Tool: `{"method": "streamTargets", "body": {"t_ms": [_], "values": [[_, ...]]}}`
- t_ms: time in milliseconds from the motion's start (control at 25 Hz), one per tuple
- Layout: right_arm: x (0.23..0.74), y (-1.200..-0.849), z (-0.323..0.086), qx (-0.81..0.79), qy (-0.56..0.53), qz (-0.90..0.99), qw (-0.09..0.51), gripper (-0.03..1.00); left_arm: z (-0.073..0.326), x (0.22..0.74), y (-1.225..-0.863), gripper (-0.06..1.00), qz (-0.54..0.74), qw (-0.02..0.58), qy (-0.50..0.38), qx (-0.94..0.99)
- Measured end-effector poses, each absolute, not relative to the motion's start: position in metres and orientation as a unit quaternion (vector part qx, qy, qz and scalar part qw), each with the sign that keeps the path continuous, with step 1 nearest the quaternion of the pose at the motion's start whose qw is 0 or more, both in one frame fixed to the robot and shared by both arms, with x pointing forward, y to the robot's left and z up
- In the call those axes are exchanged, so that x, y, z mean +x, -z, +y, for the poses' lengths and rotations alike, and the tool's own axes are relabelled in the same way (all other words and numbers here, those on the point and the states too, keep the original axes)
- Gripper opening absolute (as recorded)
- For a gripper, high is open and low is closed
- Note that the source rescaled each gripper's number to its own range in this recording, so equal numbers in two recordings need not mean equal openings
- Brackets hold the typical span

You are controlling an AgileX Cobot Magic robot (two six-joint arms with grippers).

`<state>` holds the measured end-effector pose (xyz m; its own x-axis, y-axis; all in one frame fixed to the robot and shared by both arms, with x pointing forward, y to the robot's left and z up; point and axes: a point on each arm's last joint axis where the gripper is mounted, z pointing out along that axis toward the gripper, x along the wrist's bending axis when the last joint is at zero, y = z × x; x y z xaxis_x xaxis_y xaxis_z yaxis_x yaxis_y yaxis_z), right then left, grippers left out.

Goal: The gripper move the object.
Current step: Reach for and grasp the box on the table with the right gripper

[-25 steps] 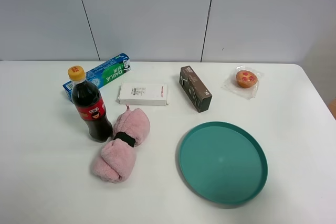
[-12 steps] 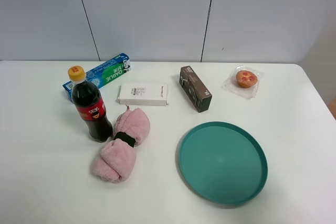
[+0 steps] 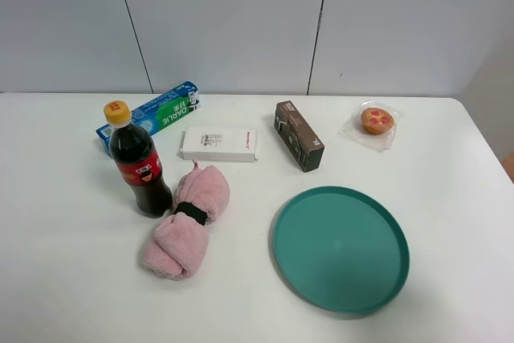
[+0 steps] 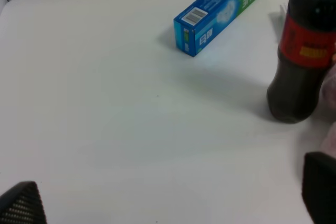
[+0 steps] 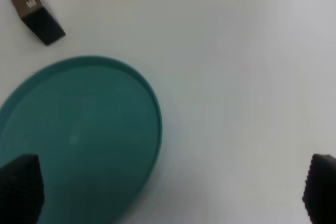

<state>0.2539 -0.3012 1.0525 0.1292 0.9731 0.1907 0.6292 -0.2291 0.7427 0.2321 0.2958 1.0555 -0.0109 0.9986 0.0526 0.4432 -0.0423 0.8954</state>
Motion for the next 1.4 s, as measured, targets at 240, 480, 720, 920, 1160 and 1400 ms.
{"method": "streamTargets", "body": {"t_ms": [240, 480, 720, 920, 1160, 1400], "values": [[0.270, -1.073, -0.300, 0.695, -0.296, 0.608, 0.245, 1.00, 0.296, 0.232, -1.056, 1.00, 0.594, 0.355, -0.391, 0.607], [0.299, -1.102, -0.295, 0.675, -0.267, 0.649, 0.228, 1.00, 0.296, 0.232, -1.056, 1.00, 0.594, 0.355, -0.391, 0.607], [0.349, -1.132, -0.285, 0.663, -0.249, 0.682, 0.185, 1.00, 0.296, 0.232, -1.056, 1.00, 0.594, 0.355, -0.391, 0.607], [0.387, -1.140, -0.271, 0.638, -0.231, 0.717, 0.160, 1.00, 0.296, 0.232, -1.056, 1.00, 0.594, 0.355, -0.391, 0.607], [0.435, -1.139, -0.248, 0.604, -0.203, 0.759, 0.131, 1.00, 0.296, 0.232, -1.056, 1.00, 0.594, 0.355, -0.391, 0.607], [0.483, -1.134, -0.231, 0.563, -0.178, 0.798, 0.122, 1.00, 0.296, 0.232, -1.056, 1.00, 0.594, 0.355, -0.391, 0.607]]}}
